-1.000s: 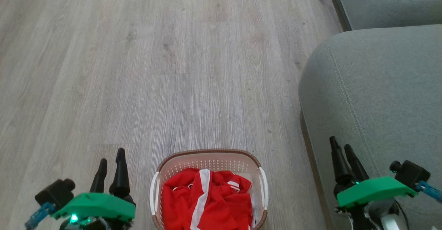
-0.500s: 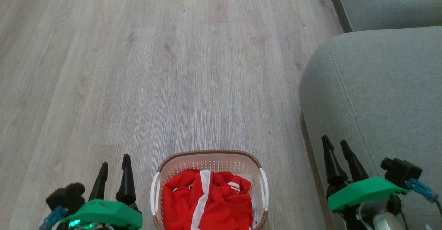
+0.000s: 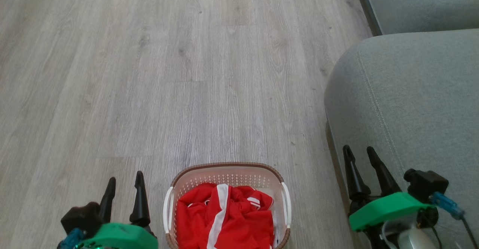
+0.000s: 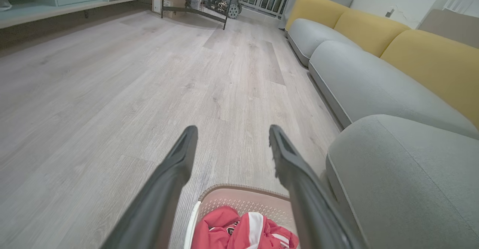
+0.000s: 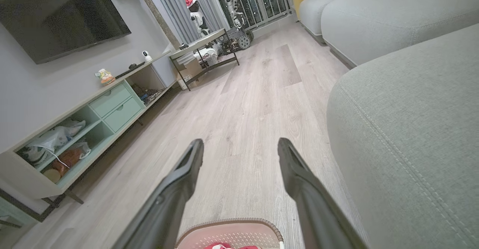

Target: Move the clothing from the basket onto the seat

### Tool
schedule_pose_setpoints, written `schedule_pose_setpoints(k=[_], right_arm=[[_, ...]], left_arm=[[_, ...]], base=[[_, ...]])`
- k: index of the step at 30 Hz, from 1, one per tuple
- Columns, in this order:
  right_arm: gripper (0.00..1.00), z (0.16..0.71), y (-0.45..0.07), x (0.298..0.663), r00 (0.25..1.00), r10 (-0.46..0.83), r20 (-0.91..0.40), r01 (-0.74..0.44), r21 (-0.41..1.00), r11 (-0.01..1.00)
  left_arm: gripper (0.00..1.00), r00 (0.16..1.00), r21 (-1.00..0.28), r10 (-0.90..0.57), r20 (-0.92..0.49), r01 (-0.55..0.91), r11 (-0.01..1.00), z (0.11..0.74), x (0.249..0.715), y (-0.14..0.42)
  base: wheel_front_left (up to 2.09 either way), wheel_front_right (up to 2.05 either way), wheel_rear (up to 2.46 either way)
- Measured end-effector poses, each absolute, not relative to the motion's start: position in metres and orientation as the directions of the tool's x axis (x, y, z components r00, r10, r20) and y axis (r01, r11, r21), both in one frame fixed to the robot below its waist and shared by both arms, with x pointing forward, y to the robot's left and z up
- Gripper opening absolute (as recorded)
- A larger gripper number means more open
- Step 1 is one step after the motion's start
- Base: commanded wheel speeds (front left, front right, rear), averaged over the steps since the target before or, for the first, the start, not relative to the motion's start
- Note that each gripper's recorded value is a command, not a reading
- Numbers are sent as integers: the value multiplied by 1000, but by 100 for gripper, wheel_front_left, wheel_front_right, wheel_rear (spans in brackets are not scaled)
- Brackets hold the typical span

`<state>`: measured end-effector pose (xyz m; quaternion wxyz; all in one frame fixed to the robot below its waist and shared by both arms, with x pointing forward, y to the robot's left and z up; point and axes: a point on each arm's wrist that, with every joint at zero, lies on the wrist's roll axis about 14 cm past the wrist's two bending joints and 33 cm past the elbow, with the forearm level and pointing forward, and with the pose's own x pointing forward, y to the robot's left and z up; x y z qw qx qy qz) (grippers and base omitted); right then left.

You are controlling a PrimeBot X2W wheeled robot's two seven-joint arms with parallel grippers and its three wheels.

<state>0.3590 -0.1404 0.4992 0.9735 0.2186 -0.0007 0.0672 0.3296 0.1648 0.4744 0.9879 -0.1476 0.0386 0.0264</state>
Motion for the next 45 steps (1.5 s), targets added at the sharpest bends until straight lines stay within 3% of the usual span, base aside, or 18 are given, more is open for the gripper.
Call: schedule_pose_setpoints(k=[27, 45], right_arm=[[100, 501, -125, 355, 977, 202, 65, -210, 163, 964], [100, 493, -124, 355, 978, 206, 43, -210, 159, 965]], left_arm=[[100, 999, -75, 26, -18, -27, 997, 478, 323, 163], [100, 998, -73, 33, -49, -36, 997, 468, 323, 165]], base=[[0, 0, 0], [0, 0, 0]])
